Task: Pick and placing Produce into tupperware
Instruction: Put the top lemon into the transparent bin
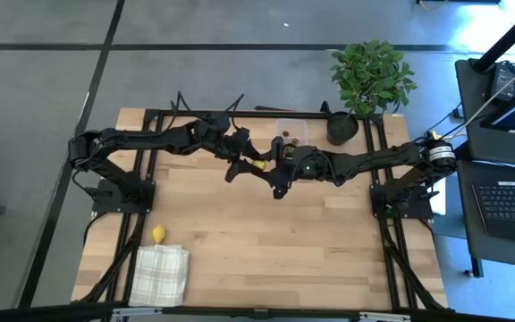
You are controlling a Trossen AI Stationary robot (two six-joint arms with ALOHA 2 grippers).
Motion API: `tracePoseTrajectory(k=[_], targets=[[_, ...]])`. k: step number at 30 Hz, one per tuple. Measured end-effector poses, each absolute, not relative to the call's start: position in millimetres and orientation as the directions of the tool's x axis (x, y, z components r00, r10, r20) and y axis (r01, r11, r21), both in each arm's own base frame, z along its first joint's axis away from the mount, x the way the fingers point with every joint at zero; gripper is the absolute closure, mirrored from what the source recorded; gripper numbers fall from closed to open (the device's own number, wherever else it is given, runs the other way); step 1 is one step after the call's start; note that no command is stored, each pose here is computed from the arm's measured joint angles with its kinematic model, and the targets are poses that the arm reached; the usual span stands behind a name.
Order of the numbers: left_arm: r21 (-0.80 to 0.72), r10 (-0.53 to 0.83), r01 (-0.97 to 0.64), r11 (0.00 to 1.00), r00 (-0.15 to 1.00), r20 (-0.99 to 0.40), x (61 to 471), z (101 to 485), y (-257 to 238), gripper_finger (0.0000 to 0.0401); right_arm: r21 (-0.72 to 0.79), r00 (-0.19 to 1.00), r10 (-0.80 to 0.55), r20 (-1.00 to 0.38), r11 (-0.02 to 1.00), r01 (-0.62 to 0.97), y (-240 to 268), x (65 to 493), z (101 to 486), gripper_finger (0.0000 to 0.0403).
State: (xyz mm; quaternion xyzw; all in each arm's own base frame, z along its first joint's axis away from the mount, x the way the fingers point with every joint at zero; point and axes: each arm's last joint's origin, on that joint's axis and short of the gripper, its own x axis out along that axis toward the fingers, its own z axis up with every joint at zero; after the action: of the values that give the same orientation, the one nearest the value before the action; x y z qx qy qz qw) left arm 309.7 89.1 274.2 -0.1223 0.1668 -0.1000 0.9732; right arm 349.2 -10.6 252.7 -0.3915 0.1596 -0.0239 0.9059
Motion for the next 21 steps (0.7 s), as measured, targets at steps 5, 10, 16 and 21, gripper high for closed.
tracePoseTrajectory(k=[5,10,16,21], targets=[[-0.269,-0.235,0.155,0.951,0.924,-0.301,309.7,274.2,89.1,0.0198,-0.715,0.948,-0.168,-0.27,0.694,-0.081,-10.6,349.2,252.7,0.0192],[-0.273,-0.225,0.142,0.951,0.927,-0.301,309.8,274.3,89.4,0.0187,-0.716,0.947,-0.174,-0.269,0.694,-0.076,-10.6,349.2,252.8,0.0192],[-0.267,-0.152,0.068,0.961,0.939,-0.308,310.5,275.1,91.4,0.0184,-0.728,0.932,-0.232,-0.277,0.684,-0.045,-12.4,348.5,251.8,0.0192],[-0.268,-0.154,0.069,0.961,0.937,-0.312,310.0,274.9,91.3,0.0179,-0.728,0.93,-0.234,-0.285,0.684,-0.051,-12.4,348.3,250.9,0.0192]])
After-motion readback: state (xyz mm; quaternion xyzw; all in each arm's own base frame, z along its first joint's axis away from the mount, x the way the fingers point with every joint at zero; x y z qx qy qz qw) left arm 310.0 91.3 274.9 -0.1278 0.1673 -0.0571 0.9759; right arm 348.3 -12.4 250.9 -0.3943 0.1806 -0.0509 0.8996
